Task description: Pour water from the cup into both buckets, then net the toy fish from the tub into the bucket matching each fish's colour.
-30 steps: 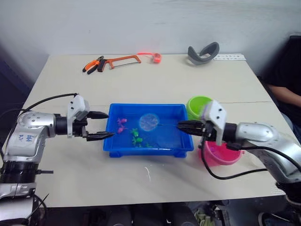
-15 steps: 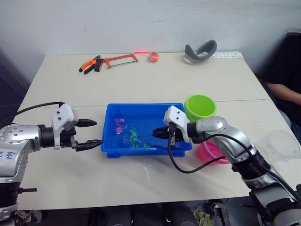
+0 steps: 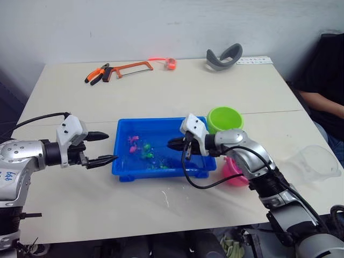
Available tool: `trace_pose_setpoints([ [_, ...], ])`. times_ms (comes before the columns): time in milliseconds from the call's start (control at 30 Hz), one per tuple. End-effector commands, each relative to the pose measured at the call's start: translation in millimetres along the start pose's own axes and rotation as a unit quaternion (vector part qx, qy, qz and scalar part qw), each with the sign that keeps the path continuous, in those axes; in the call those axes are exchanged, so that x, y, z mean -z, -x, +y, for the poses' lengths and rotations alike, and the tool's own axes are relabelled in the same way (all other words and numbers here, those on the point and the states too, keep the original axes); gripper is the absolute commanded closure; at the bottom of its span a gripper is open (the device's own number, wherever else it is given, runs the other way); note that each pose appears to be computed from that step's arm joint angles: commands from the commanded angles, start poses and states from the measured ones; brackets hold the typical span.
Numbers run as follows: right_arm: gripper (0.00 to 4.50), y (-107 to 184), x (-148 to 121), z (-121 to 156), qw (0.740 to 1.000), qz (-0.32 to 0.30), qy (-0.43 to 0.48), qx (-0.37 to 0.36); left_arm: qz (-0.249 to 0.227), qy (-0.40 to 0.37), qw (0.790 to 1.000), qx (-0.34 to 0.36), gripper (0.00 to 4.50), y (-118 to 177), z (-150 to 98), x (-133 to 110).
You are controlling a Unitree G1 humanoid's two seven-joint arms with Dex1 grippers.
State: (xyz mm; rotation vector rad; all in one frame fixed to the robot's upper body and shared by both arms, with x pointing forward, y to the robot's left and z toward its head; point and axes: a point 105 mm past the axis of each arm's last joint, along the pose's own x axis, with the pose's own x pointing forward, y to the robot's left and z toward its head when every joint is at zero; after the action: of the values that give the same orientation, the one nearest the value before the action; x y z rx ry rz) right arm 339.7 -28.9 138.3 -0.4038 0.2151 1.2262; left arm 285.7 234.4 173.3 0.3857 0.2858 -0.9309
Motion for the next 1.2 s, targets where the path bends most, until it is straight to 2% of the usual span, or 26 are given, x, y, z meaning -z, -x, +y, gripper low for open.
trace_pose_setpoints([
  [33,4.50,22.5,-30.6,9.0,0.998,-0.063,-0.008,-0.022,-0.026,-0.020,0.999,-0.001,0.05,-7.1,7.0,-12.5],
  [267,4.50,50.8,-27.2,11.4,0.998,-0.059,-0.006,0.002,-0.065,-0.018,0.997,0.029,0.05,-23.5,10.6,-29.5],
  [533,4.50,111.9,-25.9,21.4,0.995,-0.064,-0.013,0.072,-0.098,-0.023,0.985,0.137,0.05,-52.7,-9.3,-52.0],
  [667,4.50,146.2,-28.4,31.9,0.991,-0.067,-0.020,0.110,-0.120,-0.038,0.972,0.200,0.05,-72.1,-24.4,-66.6],
  [900,4.50,205.2,-30.5,67.1,0.984,-0.054,-0.032,0.166,-0.151,-0.074,0.945,0.281,0.05,-100.7,-44.5,-89.4],
  [1200,4.50,275.6,-15.6,105.2,0.952,-0.008,-0.074,0.298,-0.172,-0.092,0.912,0.360,0.05,-127.3,-67.2,-99.9],
])
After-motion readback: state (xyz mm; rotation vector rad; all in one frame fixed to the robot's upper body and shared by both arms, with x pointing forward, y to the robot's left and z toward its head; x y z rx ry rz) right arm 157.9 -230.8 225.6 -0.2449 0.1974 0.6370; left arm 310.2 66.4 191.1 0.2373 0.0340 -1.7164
